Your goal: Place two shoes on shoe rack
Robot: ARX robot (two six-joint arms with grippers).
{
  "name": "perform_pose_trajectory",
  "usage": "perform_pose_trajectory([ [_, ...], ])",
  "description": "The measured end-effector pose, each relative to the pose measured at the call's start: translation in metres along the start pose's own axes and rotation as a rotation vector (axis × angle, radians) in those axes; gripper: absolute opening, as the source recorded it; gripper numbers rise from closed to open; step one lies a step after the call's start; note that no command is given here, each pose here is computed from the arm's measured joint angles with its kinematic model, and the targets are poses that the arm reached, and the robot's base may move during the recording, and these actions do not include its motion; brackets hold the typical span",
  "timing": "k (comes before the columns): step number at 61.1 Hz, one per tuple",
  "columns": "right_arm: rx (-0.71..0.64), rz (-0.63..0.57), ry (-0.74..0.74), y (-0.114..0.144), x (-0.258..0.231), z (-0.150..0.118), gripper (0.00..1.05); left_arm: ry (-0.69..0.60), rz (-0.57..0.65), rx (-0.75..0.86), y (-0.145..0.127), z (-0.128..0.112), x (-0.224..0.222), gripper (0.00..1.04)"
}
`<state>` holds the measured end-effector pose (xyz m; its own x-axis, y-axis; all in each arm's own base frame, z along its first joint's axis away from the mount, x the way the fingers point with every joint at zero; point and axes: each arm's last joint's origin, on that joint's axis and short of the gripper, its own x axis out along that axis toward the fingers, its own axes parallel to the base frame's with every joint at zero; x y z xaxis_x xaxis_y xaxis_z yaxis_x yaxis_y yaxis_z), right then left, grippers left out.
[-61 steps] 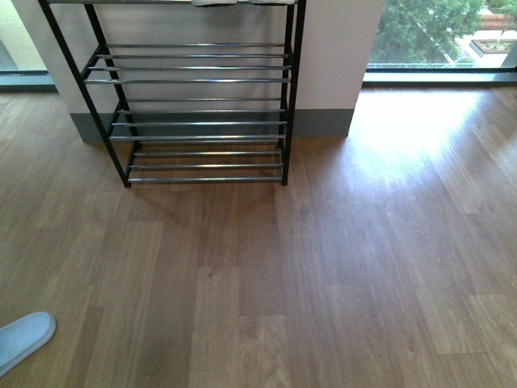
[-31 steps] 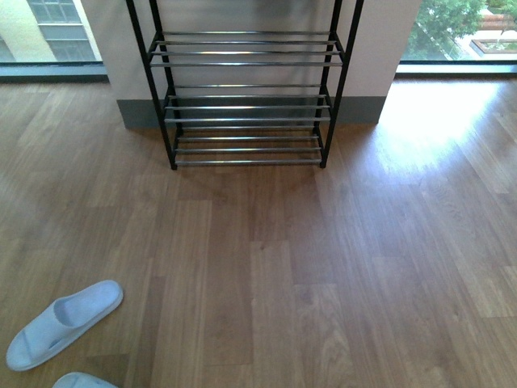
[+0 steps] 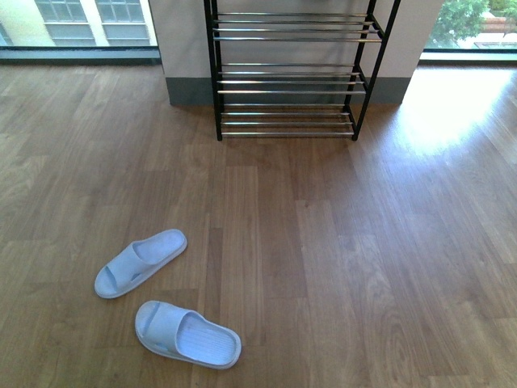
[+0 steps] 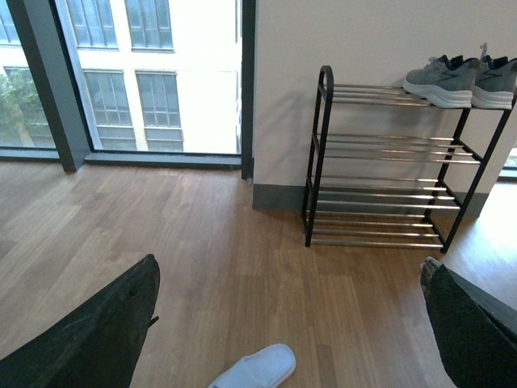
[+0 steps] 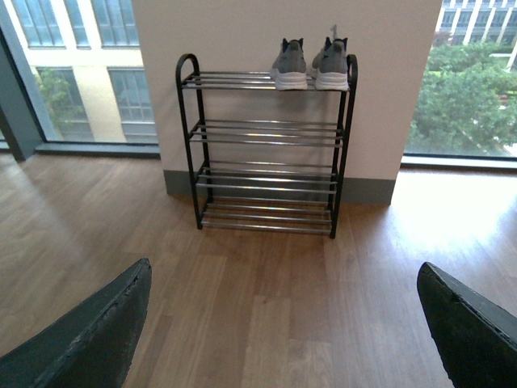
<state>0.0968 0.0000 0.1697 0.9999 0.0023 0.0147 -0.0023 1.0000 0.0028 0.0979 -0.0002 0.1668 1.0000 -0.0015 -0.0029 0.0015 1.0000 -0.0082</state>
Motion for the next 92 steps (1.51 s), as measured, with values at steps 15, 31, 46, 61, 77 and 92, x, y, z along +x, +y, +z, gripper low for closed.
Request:
perform_pose_trajectory([
  [15,0.000,-0.001,0.000,0.0000,0.0000,-0.0001,0.95,0.000,0.000,0.000,0.0000,0.0000,0.0000,0.95],
  [31,0.000,-0.003,0.000,-0.0001,0.0000,-0.0001,0.95,0.000,0.000,0.000,0.0000,0.0000,0.0000,0.95],
  [46,0.000,-0.003,0.001,-0.0001,0.0000,-0.0001,0.95,0.000,-0.001,0.000,0.0000,0.0000,0.0000,0.95],
  [61,0.000,-0.006,0.000,-0.0001,0.0000,-0.0001,0.95,0.000,0.001,0.000,0.0000,0.0000,0.0000,0.95],
  [77,0.000,0.000,0.001,0.0000,0.0000,-0.0002,0.95,0.000,0.002,0.000,0.0000,0.0000,0.0000,0.95],
  [92,0.000,-0.003,0.001,-0.0001,0.0000,-0.0002,0.95,0.000,0.000,0.000,0.0000,0.0000,0.0000,0.95],
])
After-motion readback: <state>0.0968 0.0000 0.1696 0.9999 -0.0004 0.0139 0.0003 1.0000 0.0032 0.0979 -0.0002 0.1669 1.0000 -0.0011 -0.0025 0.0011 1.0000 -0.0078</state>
